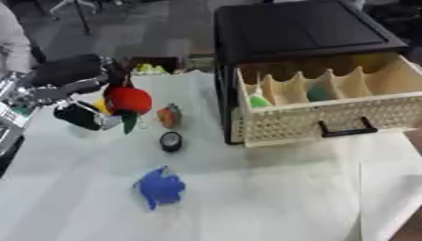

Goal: Pick up objects from table and place into drawer.

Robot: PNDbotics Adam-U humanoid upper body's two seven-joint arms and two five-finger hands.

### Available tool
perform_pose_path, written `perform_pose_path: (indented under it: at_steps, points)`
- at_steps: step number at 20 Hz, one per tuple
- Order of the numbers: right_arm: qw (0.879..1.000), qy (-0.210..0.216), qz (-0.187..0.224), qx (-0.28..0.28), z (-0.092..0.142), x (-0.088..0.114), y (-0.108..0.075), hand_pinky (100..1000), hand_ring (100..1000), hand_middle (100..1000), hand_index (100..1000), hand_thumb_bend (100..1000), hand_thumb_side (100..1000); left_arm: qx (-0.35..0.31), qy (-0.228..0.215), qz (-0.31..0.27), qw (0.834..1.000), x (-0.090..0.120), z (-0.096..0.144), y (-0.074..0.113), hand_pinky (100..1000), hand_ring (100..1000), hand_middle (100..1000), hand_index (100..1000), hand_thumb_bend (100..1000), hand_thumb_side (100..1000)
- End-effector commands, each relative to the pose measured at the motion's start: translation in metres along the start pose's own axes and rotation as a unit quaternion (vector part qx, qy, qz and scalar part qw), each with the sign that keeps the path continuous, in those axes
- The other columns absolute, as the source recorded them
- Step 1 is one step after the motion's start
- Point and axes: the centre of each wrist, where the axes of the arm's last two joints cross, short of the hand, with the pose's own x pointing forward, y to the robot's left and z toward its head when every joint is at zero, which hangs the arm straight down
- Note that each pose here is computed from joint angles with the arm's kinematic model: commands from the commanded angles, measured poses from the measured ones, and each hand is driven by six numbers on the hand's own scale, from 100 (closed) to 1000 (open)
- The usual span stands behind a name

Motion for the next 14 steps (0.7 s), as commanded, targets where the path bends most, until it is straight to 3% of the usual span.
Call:
perform_pose_path:
  at_steps: [1,14]
  points:
    - [1.000,-0.008,-0.001,0.002,-0.006,0.004,-0.002,241,547,459,722,101,608,0.015,-0.014,-0.016,1.000,0.005,-0.001,0.029,100,322,359,517,100,258]
    - [1.000,-0.007,-0.011,0.013,-0.007,0.006,0.002,241,547,458,721,100,602,0.085,-0.087,0.023,0.992,0.030,-0.040,0.071,100,306,350,492,100,288]
